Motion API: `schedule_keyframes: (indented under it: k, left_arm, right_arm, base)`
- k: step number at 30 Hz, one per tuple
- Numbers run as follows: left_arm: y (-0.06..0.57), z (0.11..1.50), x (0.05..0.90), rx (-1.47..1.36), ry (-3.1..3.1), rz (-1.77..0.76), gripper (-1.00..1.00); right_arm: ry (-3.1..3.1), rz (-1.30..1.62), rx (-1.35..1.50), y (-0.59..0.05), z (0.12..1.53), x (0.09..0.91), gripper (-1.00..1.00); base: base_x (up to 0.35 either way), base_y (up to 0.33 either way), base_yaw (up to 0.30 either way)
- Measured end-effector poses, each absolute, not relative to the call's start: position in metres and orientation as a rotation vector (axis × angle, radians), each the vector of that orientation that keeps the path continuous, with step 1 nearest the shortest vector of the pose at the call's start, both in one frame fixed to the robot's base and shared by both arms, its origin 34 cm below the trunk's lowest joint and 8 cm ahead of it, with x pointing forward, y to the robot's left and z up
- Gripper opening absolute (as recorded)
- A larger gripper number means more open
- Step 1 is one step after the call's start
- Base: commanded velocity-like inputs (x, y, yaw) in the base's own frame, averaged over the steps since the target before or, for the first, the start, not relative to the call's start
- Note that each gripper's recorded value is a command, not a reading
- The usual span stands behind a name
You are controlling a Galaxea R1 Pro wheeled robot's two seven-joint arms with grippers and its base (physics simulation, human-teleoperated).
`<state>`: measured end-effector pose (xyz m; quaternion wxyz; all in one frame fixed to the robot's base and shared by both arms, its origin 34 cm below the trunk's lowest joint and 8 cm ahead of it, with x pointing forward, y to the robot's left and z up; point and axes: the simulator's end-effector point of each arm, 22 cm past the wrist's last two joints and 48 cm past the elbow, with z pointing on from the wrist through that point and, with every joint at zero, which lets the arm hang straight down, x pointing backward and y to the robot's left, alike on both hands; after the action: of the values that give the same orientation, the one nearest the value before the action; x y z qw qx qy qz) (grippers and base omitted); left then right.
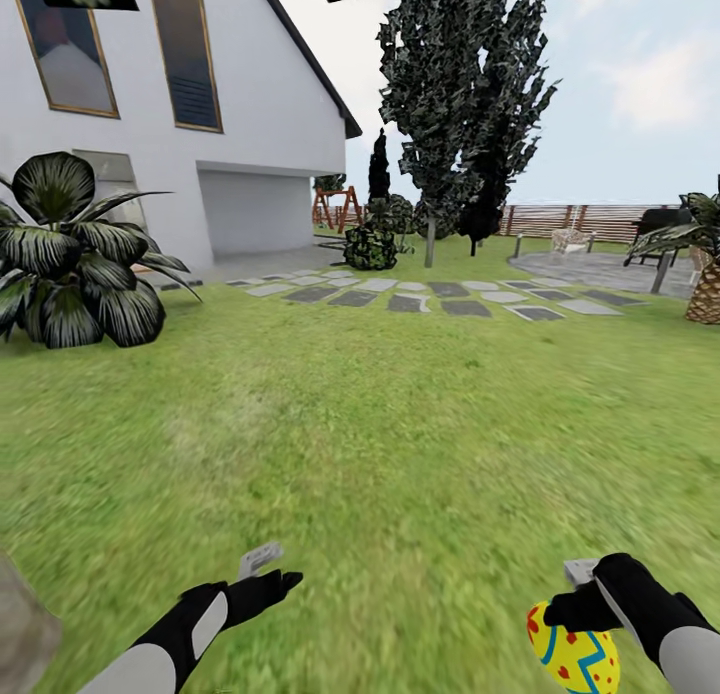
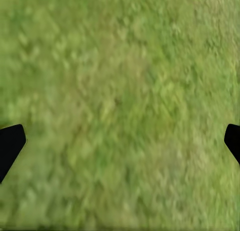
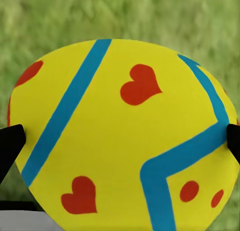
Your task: Take the three Easter eggs out of the wicker basket on the lawn in the garden, then place them on the lawn next to a single tree (choose any tree) so that all three eggs are next to the same tree and none are left in the basket.
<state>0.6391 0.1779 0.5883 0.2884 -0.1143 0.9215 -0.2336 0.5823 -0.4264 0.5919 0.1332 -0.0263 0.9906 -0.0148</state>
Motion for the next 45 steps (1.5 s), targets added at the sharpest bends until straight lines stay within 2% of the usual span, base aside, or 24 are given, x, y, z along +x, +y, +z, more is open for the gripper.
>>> schedule_keyframes:
  k: [29,35,45]
  left_arm:
    - [0.177,0.589,0.640,-0.304,2.458,-0.624,1.00]
    - [0.244,0.587,0.640,-0.346,2.486,-0.529,1.00]
    - [0.243,0.586,0.638,-0.334,2.499,-0.526,1.00]
  right_arm:
    - [2.881,-0.063,-0.078,-0.423,0.588,0.581,-1.00]
    - [2.881,-0.062,-0.078,-0.422,0.588,0.581,-1.00]
    - [2.882,-0.062,-0.078,-0.422,0.587,0.580,-1.00]
  base:
    - [0.000,0.000,0.295]
    - [0.000,0.000,0.295]
    - [0.000,0.000,0.295]
